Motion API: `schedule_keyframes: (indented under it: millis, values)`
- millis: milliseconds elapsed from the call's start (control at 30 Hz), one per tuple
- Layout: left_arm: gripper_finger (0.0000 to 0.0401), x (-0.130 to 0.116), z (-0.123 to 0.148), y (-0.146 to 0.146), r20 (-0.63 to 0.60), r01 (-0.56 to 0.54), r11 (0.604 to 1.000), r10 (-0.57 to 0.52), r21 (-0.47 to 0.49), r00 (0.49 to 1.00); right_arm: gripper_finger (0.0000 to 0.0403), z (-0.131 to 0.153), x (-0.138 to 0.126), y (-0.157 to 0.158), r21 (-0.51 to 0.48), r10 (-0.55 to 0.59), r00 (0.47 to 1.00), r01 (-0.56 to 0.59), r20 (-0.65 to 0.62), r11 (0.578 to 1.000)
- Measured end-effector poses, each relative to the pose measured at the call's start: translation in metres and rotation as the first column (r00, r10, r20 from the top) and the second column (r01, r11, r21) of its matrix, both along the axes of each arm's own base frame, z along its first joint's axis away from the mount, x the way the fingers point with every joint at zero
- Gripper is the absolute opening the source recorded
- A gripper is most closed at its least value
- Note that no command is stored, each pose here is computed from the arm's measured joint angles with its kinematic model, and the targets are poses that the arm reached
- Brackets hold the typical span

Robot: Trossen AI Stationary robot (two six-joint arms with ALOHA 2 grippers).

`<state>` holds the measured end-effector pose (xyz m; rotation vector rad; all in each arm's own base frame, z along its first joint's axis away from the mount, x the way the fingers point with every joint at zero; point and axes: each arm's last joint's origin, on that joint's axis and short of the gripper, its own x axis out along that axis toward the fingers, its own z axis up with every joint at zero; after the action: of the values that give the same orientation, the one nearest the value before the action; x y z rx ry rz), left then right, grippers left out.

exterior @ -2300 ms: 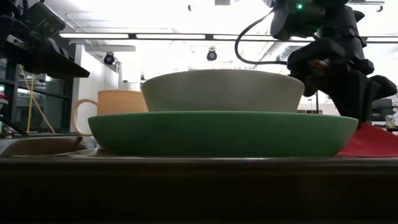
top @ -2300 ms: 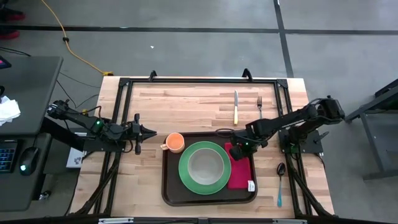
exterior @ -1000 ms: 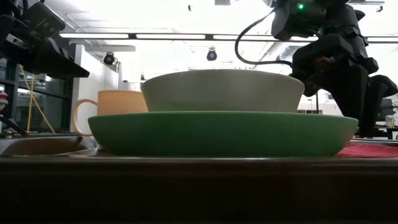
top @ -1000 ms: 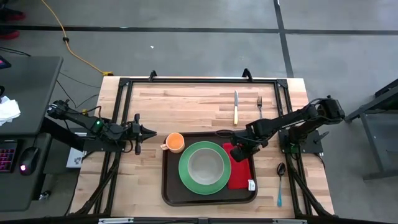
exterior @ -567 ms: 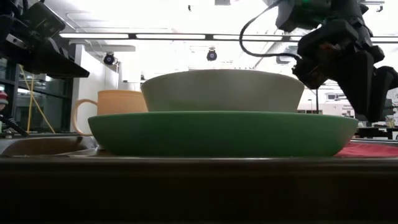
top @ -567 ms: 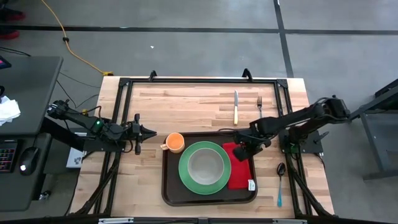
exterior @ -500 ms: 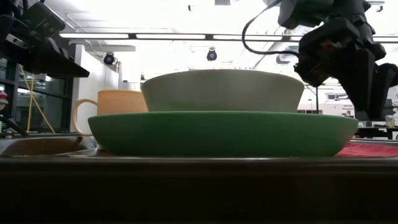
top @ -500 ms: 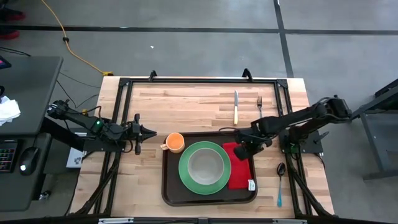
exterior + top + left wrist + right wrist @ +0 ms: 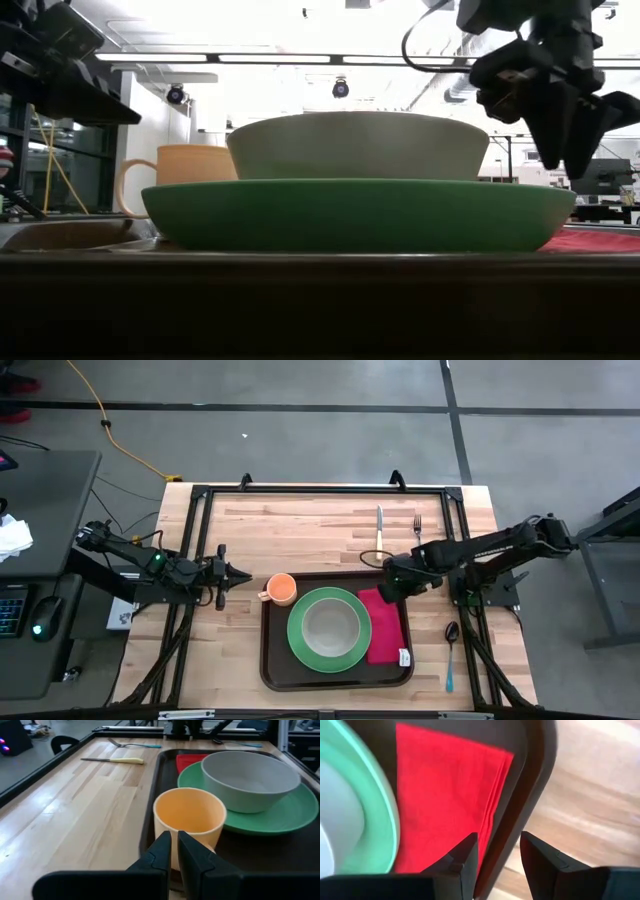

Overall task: Set up tray
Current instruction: Put the blue fork on the red napkin on the brown serving tray

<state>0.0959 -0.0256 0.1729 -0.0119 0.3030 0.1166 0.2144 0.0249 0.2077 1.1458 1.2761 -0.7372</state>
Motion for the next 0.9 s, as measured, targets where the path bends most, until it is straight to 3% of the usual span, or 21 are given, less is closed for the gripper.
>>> schedule_keyframes:
  millis: [333,533,900]
  values:
    - [0.0062,0.000,-0.001,-0.003,-0.013,0.091,0.995,-0.092,-0.031,0.996,0.0124,0.000,0.001,-0.024,-0.082,-0.053,0.999,0.053,0.007,0.995]
    - [0.0062,0.000,-0.001,-0.003,-0.012,0.094,0.994,-0.094,-0.059,0.995,0.0124,-0.001,-0.005,-0.039,-0.105,-0.046,0.998,0.041,-0.047,0.994]
    - [0.0062,0.000,0.000,-0.005,-0.011,0.130,0.986,-0.132,-0.105,0.991,0.0124,-0.002,-0.019,-0.068,-0.248,-0.056,0.986,0.015,-0.160,0.969]
